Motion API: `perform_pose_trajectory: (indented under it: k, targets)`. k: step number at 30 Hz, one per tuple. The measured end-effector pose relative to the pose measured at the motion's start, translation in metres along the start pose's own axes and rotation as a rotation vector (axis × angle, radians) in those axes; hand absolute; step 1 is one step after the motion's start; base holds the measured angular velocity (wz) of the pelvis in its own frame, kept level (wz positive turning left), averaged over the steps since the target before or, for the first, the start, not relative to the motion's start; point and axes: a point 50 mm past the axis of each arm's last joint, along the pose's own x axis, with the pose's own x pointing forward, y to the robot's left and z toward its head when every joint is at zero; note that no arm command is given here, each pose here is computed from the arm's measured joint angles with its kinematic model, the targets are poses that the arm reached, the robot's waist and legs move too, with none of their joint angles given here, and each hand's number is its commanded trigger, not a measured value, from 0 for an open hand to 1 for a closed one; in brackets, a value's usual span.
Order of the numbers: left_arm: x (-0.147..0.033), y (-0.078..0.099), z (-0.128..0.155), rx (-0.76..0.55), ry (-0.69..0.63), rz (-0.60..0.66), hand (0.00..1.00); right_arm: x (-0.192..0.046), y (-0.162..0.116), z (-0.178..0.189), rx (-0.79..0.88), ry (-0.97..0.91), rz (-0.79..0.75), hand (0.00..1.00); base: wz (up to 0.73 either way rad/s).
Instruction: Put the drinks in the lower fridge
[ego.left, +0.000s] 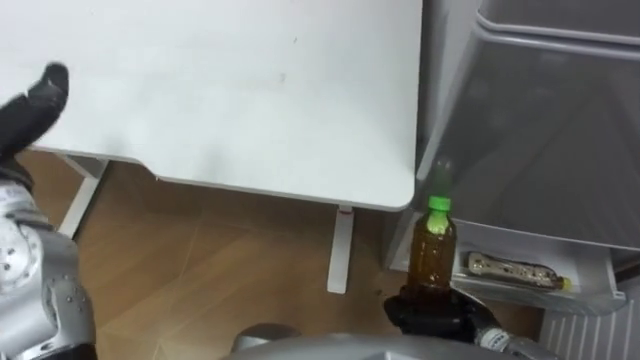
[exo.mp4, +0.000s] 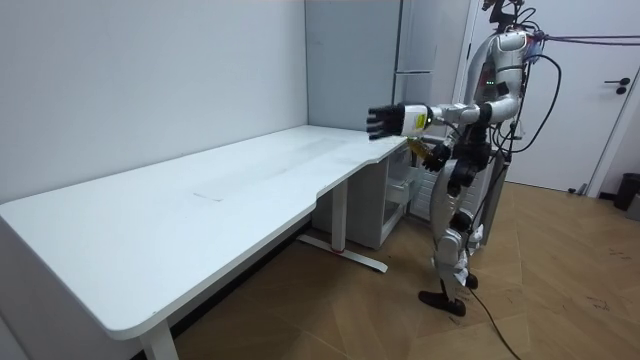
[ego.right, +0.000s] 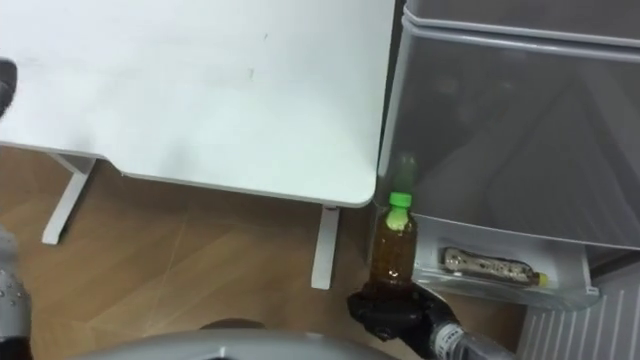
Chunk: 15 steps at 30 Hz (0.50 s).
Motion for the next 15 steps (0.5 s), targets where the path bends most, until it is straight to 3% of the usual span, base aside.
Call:
perform_pose_trajectory:
  k: [9,15]
  targets:
    - [-0.015,0.046,-0.069,0.105,0.298,0.246,0.0,-0.005,-0.015,-0.029,0.156,0.076,-0.09,1.0,-0.01]
    - [-0.04,0.079,-0.1,0.157,0.461,0.362,0.0,-0.009,-0.019,-0.045,0.364,0.036,-0.133,1.0,0.01]
